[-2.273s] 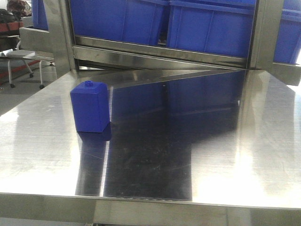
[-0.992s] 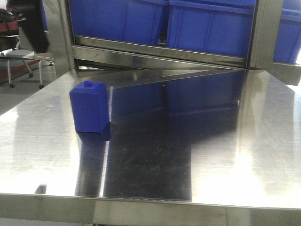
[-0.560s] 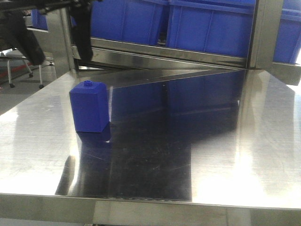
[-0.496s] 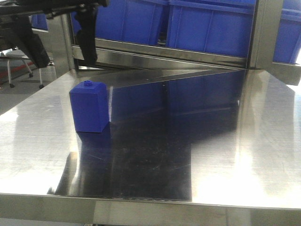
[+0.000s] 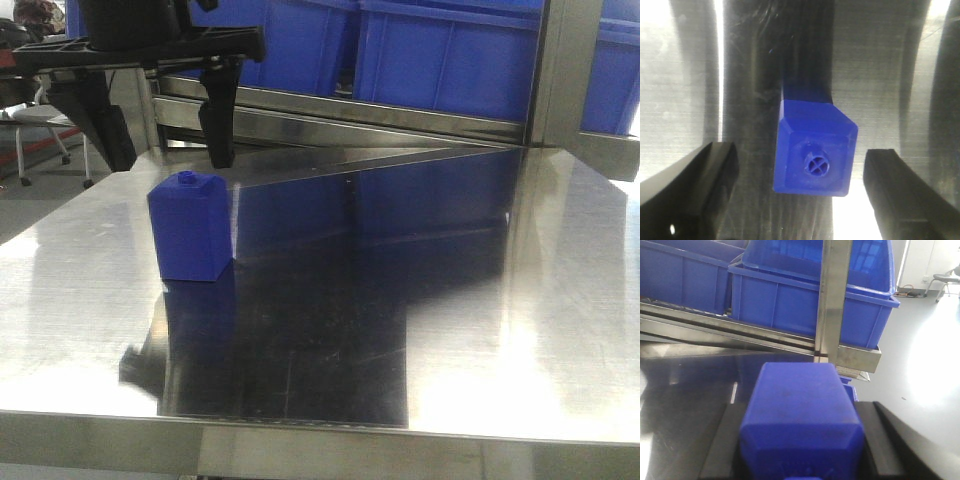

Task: Pick and sort blue part to right shelf
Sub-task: 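Lower the left gripper over the remaining blue bottle and close it, then lift the blue bottle off the table with the left gripper, then drive the base away from the table holding both bottles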

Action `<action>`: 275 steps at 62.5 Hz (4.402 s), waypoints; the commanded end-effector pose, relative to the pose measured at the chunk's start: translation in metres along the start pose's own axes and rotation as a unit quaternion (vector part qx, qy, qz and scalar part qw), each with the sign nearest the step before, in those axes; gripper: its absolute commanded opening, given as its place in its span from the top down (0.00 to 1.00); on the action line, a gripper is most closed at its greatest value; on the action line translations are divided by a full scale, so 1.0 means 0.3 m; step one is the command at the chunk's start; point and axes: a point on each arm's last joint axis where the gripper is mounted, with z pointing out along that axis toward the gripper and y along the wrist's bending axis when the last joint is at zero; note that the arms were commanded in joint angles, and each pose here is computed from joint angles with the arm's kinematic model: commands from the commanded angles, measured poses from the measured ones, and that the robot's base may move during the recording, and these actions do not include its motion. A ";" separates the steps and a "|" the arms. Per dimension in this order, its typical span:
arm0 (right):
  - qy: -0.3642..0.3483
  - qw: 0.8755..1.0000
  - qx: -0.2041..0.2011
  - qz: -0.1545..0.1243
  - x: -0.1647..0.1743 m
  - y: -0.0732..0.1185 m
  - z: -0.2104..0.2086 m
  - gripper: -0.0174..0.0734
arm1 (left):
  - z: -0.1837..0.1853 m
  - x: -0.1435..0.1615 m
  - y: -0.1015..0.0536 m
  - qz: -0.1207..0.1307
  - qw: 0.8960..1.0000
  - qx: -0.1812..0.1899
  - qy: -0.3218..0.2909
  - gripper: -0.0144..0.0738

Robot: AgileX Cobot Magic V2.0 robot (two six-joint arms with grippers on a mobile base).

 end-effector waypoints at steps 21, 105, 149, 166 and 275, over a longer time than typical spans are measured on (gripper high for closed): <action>-0.061 0.998 0.005 -0.008 -0.063 -0.002 -0.005 0.47 | -0.040 0.004 -0.033 0.008 1.000 0.017 -0.009 0.20; -0.061 0.998 0.005 -0.008 -0.063 -0.002 -0.005 0.47 | 0.079 -0.001 -0.039 0.009 0.999 -0.008 0.042 0.43; -0.061 0.998 0.005 -0.008 -0.063 -0.002 -0.005 0.47 | -0.255 0.124 -0.034 0.273 0.947 0.133 -0.107 0.46; -0.061 0.998 0.005 -0.008 -0.063 -0.002 -0.005 0.47 | -0.271 0.211 0.028 0.247 0.927 0.141 -0.243 0.46; -0.061 0.998 0.005 -0.008 -0.063 -0.002 -0.005 0.47 | -0.383 1.013 0.531 0.029 0.791 -0.003 -0.611 0.46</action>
